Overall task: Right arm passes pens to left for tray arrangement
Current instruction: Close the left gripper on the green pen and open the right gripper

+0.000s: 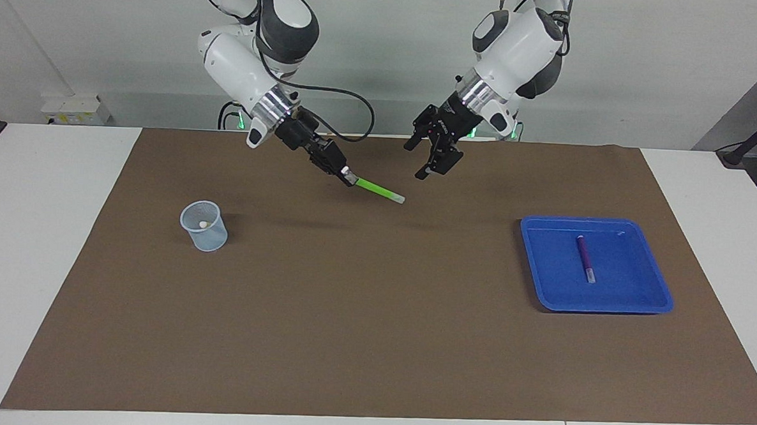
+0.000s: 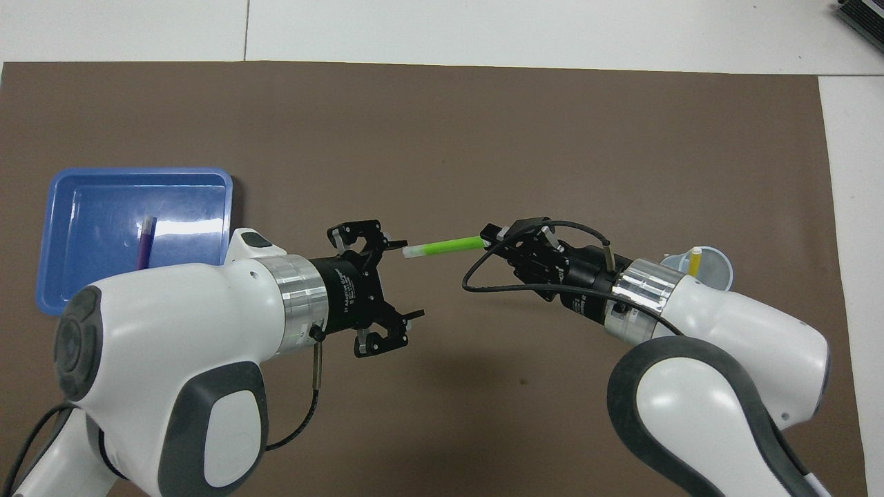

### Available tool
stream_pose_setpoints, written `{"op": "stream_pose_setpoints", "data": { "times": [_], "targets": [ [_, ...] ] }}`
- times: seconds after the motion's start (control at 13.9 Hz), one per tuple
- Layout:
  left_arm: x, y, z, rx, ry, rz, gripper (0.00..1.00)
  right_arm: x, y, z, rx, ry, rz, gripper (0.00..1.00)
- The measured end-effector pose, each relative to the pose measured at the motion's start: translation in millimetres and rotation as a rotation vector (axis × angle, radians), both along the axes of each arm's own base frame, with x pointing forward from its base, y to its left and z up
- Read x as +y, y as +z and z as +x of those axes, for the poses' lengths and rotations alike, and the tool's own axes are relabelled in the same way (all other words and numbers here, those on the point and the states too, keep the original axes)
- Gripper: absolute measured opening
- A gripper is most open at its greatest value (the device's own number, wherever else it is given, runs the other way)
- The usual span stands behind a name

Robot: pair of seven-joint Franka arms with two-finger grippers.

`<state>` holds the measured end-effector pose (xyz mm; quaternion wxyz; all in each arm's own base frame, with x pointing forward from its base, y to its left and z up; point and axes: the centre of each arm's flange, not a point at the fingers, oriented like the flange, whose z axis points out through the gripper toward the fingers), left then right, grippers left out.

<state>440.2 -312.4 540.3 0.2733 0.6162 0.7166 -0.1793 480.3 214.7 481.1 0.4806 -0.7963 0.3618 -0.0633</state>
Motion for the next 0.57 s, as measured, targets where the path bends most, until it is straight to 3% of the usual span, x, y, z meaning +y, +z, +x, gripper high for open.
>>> {"op": "stream_pose_setpoints", "data": {
  "times": [0.57],
  "targets": [
    [-4.3,-2.2,-0.9,-0.063,0.063,-0.022,0.92,4.6,-0.2,-2.2,0.001,0.010,0.000,0.19]
  ]
}}
